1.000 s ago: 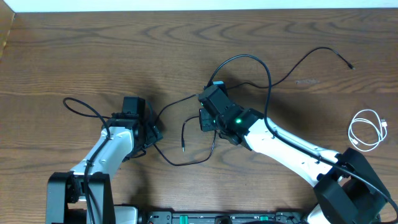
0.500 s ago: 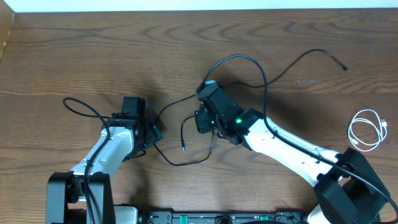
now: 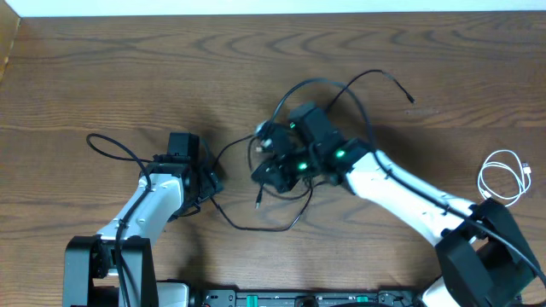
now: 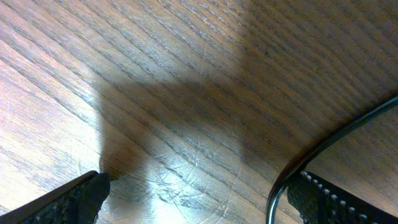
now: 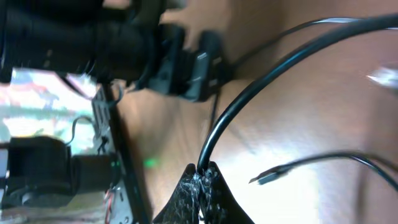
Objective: Untangle cables
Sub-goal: 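Pull the held black cable up-right with the right gripper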
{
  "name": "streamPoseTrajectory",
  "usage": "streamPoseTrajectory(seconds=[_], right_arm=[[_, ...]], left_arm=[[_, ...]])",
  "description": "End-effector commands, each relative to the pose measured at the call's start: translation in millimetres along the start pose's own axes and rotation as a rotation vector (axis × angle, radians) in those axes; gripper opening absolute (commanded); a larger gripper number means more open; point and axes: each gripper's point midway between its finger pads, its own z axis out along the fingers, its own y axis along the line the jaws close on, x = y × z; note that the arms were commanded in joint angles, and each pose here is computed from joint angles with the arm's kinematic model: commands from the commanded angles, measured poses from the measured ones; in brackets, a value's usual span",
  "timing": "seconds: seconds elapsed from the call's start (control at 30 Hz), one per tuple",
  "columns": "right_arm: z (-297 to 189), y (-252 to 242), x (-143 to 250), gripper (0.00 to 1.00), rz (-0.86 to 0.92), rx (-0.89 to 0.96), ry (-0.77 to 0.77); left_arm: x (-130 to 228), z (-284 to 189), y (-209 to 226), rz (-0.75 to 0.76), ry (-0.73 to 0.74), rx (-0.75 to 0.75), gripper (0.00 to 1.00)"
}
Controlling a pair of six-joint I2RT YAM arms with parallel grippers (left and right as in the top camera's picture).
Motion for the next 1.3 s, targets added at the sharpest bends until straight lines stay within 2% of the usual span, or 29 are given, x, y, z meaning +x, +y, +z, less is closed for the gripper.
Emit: streamPoseTrajectory(seconds=[0.0,0.37,0.7,0.93,1.27], right_arm=[[-22,-20,-13,0.01,0.021,0.004,-0.053],[-75,-98,-16,0.01,0.211,0.184,-0.130],[-79,-114,-13,0.01,0.231,0.282,-0.131],[-91,-146,-9,0.01,0.244,0.479,-0.142],[-96,-156,-7,0.01,0.254,0.560,-0.145]], left_arm=[[20,13,14,0.015,0.064,-0.057,0.98],[20,13,14,0.015,0.064,-0.057,0.98],[20,13,14,0.015,0.064,-0.057,0.98],[20,13,14,0.015,0.064,-0.057,0.98],[20,13,14,0.015,0.064,-0.057,0.98]])
